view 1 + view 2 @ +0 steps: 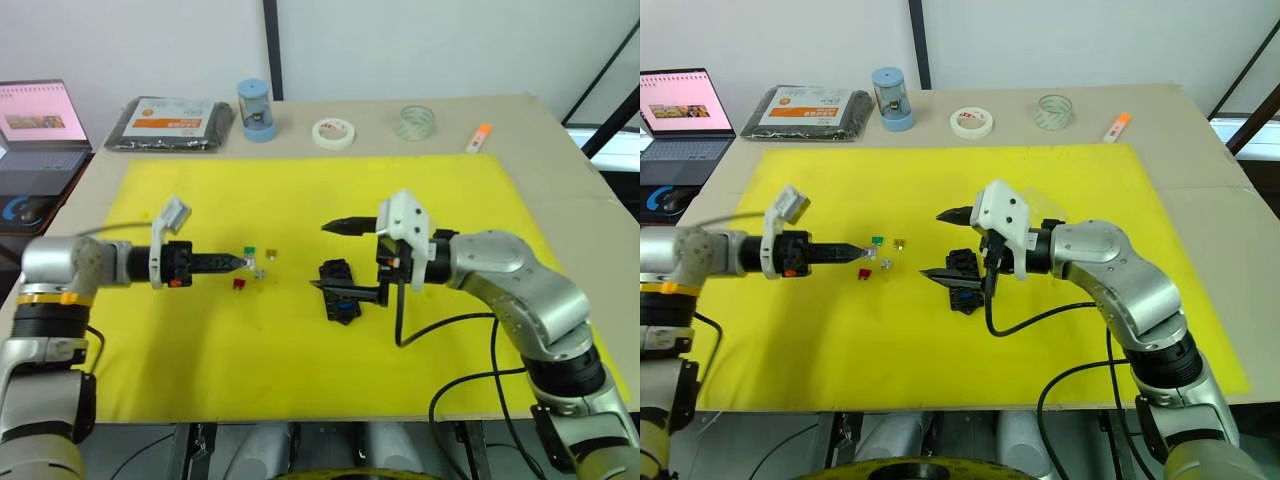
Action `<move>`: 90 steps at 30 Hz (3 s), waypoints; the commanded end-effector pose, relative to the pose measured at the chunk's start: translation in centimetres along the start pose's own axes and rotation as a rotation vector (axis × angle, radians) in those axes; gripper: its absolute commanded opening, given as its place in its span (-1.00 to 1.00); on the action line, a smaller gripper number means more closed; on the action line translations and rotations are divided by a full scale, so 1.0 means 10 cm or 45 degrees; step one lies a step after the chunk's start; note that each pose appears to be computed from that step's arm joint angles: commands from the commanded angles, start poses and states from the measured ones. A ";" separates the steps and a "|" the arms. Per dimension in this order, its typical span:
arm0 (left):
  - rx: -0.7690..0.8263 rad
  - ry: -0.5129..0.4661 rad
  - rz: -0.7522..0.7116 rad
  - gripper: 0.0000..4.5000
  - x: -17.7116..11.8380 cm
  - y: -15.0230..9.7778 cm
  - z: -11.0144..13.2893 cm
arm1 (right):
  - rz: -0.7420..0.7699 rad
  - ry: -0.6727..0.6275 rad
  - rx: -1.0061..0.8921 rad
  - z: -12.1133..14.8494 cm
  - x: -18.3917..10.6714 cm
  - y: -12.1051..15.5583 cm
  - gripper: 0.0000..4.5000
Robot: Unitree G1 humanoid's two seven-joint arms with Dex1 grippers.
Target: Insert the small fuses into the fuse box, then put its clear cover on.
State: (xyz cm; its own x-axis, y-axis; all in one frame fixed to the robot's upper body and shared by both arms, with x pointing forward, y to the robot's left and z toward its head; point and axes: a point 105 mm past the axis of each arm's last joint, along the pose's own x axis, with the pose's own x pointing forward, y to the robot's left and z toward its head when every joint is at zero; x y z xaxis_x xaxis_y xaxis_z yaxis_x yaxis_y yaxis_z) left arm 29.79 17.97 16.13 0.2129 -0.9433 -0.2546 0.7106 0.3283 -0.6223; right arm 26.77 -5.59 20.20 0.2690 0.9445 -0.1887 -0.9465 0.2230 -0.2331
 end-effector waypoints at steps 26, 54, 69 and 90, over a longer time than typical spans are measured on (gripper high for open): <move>1.357 -0.029 -0.171 -1.00 0.78 -0.68 0.08 | 0.063 0.103 -0.070 0.02 0.01 -0.04 -0.04; 1.387 -0.017 -0.178 0.72 0.85 -0.59 -0.31 | 0.078 0.480 -0.153 -0.21 -0.23 -0.01 -1.00; 1.292 -0.143 -0.108 0.99 1.04 -0.48 -0.45 | 0.149 0.640 -0.282 -0.34 -0.11 0.07 -1.00; 1.276 -0.113 -0.106 0.99 1.06 -0.49 -0.41 | 0.173 0.715 -0.296 -0.54 -0.08 0.07 -1.00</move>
State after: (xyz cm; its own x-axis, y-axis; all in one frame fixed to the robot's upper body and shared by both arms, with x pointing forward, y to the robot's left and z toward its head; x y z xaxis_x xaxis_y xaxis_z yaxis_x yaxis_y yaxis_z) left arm 26.05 6.80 12.64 0.1706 -0.9707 -0.1691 0.9586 0.1238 0.2564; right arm 26.71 -7.71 14.78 0.2545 0.6700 -0.6974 -0.9396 0.0007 -0.3423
